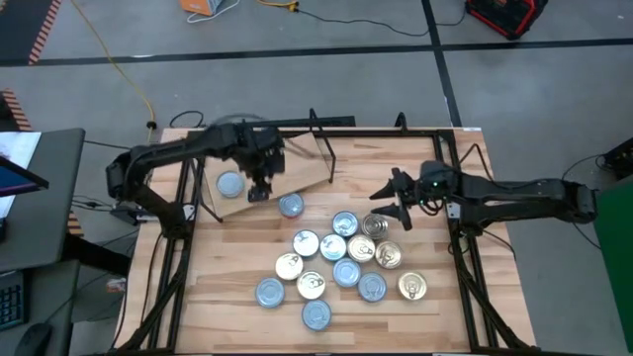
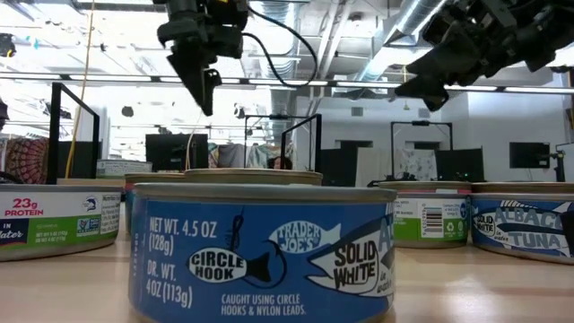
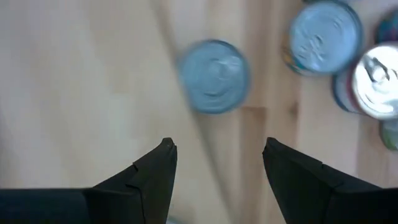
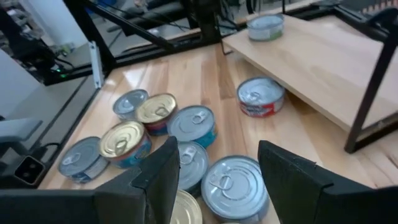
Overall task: Stack canned seafood by type on shelf
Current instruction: Stack the green white tuna can on top of the green white tuna can on the shelf
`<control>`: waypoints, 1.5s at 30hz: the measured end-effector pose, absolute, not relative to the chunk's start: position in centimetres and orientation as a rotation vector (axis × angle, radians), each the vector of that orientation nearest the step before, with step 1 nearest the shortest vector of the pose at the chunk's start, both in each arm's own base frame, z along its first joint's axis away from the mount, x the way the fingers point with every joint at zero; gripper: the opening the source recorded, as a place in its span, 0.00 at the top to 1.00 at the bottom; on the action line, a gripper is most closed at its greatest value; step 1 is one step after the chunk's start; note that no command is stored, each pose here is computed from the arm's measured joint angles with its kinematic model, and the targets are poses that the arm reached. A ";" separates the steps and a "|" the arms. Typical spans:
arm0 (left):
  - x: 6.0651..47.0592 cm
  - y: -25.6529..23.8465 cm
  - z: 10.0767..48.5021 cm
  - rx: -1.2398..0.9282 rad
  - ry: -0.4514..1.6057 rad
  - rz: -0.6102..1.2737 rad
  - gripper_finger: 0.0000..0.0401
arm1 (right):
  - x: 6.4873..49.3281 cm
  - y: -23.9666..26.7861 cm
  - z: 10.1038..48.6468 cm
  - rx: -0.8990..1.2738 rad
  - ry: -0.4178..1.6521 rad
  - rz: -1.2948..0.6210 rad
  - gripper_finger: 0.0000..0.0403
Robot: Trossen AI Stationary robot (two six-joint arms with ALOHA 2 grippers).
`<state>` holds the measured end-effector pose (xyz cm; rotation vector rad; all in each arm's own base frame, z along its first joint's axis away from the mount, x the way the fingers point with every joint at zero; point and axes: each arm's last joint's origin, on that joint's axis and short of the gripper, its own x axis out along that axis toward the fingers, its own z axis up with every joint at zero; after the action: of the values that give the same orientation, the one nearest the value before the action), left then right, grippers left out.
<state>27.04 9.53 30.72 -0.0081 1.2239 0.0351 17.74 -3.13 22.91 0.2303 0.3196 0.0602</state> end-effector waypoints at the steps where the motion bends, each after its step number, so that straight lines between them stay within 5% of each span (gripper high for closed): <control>1: 27.2 8.7 30.1 -0.004 1.228 0.016 0.43 | 17.7 -3.0 22.9 0.228 0.319 0.066 0.39; 25: 24.4 -13.1 24.4 -0.145 0.989 -0.028 0.43 | 18.7 -0.7 23.9 0.238 0.197 -0.009 0.39; 38: 22.3 -17.5 20.3 -0.503 0.881 0.301 0.43 | 20.6 0.4 24.8 0.238 0.013 -0.025 0.39; 45: 20.5 -19.4 19.8 -0.421 0.698 0.289 0.43 | 21.7 2.6 24.1 0.259 0.026 0.071 0.39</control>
<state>20.55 -19.37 19.77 -0.4207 0.6979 0.2887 21.75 2.57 24.08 0.2586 0.0261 0.0706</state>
